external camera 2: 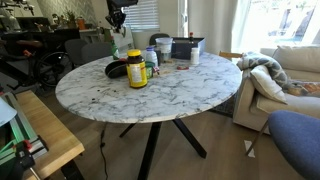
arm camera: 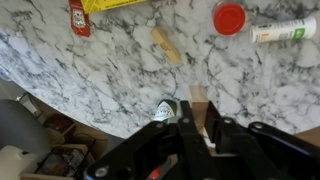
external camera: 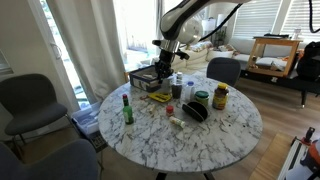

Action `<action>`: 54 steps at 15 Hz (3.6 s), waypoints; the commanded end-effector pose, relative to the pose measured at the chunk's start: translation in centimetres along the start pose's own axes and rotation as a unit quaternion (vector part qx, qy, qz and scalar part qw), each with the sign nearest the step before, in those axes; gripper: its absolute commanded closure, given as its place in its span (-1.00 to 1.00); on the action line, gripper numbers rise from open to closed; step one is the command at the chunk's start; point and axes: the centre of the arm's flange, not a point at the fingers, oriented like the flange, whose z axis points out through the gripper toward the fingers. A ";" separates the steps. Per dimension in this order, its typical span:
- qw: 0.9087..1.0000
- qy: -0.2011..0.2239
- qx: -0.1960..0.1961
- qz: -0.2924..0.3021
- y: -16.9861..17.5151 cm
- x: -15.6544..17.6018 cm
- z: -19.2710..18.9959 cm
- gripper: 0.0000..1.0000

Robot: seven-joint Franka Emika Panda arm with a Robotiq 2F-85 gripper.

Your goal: Move the brown object to the left

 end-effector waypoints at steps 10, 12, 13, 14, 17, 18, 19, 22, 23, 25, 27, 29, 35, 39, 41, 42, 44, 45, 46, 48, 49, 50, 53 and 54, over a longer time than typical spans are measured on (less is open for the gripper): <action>0.986 0.010 -0.058 -0.156 -0.1 -1.1 4.2 0.91; 0.975 0.020 -0.067 -0.210 0.8 -1.9 6.1 0.91; 0.970 0.031 -0.069 -0.233 1.0 -2.1 6.9 0.91; 0.964 0.044 -0.067 -0.254 1.1 -2.1 8.2 0.91; 0.941 0.065 -0.050 -0.328 2.0 -3.1 11.1 0.91; 0.932 0.059 -0.041 -0.356 2.7 -3.9 11.9 0.91; 0.933 0.047 -0.033 -0.355 3.5 -4.8 12.3 0.91; 0.948 0.018 -0.035 -0.316 2.3 -5.4 11.8 0.65; 0.950 0.009 -0.034 -0.311 2.7 -6.1 11.9 0.65; 0.945 -0.004 -0.029 -0.325 2.7 -5.8 12.0 0.91; 0.932 -0.034 0.017 -0.359 3.7 -5.9 12.4 0.91; 0.916 -0.044 0.068 -0.394 5.2 -6.3 12.2 0.91; 0.908 -0.015 0.144 -0.394 5.1 -6.0 9.8 0.65; 0.917 -0.006 0.156 -0.368 6.1 -5.4 9.4 0.91; 0.944 -0.011 0.151 -0.292 6.0 -4.2 9.4 0.91; 0.952 -0.009 0.157 -0.264 6.2 -3.7 9.6 0.91; 0.963 -0.015 0.158 -0.217 6.4 -3.2 10.2 0.91; 0.962 -0.013 0.169 -0.215 6.5 -3.0 10.7 0.91; 0.962 -0.008 0.171 -0.214 6.4 -2.8 11.2 0.91; 0.964 -0.007 0.176 -0.198 6.5 -2.7 12.3 0.91; 0.967 -0.010 0.171 -0.191 6.6 -2.7 13.0 0.91; 0.968 -0.010 0.171 -0.184 6.6 -2.8 13.5 0.91; 0.973 -0.007 0.163 -0.165 7.2 -3.1 14.6 0.91; 0.974 -0.007 0.159 -0.159 7.5 -3.2 14.8 0.91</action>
